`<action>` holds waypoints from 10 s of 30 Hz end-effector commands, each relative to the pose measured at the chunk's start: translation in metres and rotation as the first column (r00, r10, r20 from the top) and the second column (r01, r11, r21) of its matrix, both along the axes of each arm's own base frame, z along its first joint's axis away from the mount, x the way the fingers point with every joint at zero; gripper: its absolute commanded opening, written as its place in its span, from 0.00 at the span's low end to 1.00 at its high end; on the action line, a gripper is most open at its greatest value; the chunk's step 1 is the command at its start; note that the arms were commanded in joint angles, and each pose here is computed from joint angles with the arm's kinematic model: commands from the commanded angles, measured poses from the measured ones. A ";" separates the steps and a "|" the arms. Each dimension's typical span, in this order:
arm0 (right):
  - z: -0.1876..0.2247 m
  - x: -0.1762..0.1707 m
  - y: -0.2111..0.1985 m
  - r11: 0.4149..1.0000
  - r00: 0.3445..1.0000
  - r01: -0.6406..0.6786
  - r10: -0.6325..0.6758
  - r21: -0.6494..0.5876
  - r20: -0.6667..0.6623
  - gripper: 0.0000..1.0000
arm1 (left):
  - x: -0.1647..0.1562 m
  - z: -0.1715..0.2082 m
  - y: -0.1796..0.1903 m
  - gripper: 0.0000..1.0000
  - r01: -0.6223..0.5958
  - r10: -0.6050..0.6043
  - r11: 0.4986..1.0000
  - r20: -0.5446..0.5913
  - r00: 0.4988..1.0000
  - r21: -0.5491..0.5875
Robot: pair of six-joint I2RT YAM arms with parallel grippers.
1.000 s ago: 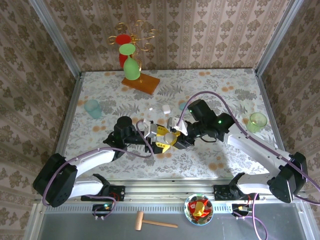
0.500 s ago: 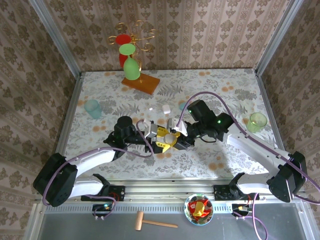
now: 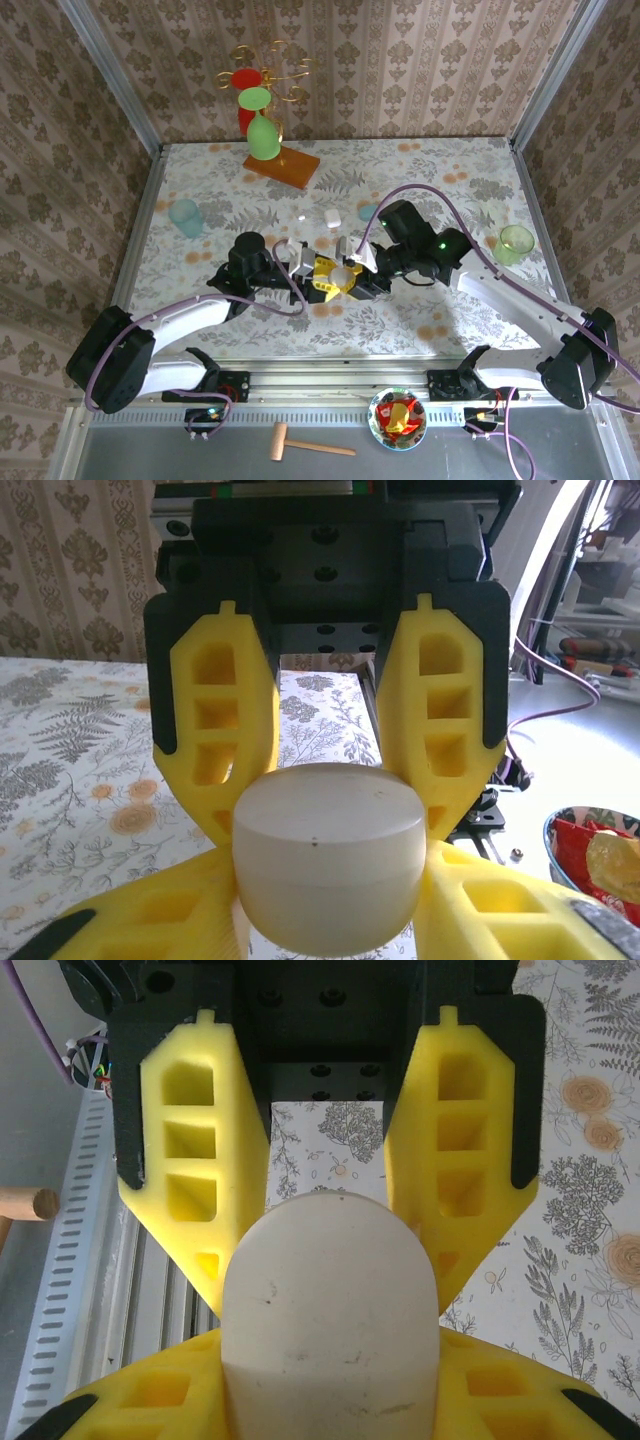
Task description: Insert wireless bluetooth earbuds into charging case
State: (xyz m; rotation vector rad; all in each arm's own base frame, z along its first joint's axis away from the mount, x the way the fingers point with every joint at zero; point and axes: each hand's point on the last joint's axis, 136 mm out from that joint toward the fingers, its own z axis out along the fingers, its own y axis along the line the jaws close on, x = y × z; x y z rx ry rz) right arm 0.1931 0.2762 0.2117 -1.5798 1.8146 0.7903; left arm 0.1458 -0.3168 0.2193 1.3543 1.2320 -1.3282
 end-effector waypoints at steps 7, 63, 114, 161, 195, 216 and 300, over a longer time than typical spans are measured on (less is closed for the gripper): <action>0.013 0.002 0.002 0.997 0.999 0.016 -0.018 0.069 0.029 0.42 | -0.001 0.007 -0.004 0.28 0.028 -0.028 0.999 0.020 0.999 -0.018; 0.081 0.032 -0.032 0.876 0.937 0.303 -0.346 0.375 0.050 0.71 | 0.044 0.007 0.026 0.25 -0.189 0.194 0.975 0.031 0.981 -0.118; -0.179 0.198 -0.016 0.702 0.535 0.616 -0.706 -0.358 -0.463 0.46 | 0.059 0.012 0.059 0.25 -0.356 0.373 0.914 0.062 0.926 -0.195; -0.167 0.166 -0.106 0.073 0.003 0.949 -0.974 -0.305 -0.225 0.13 | 0.075 0.004 0.056 0.26 -0.393 0.411 0.902 0.074 0.909 -0.181; -0.180 0.152 -0.091 0.484 0.323 0.813 -0.837 -0.324 -0.441 0.46 | 0.070 0.007 0.055 0.26 -0.378 0.396 0.907 0.074 0.915 -0.186; -0.194 0.136 -0.087 0.527 0.311 0.782 -0.793 -0.334 -0.524 0.22 | 0.069 0.009 0.051 0.26 -0.366 0.385 0.912 0.079 0.919 -0.186; 0.014 0.114 0.024 0.274 0.283 0.959 -0.901 0.073 -0.328 0.12 | 0.105 -0.027 0.008 0.25 -0.411 0.430 0.900 0.153 0.890 -0.144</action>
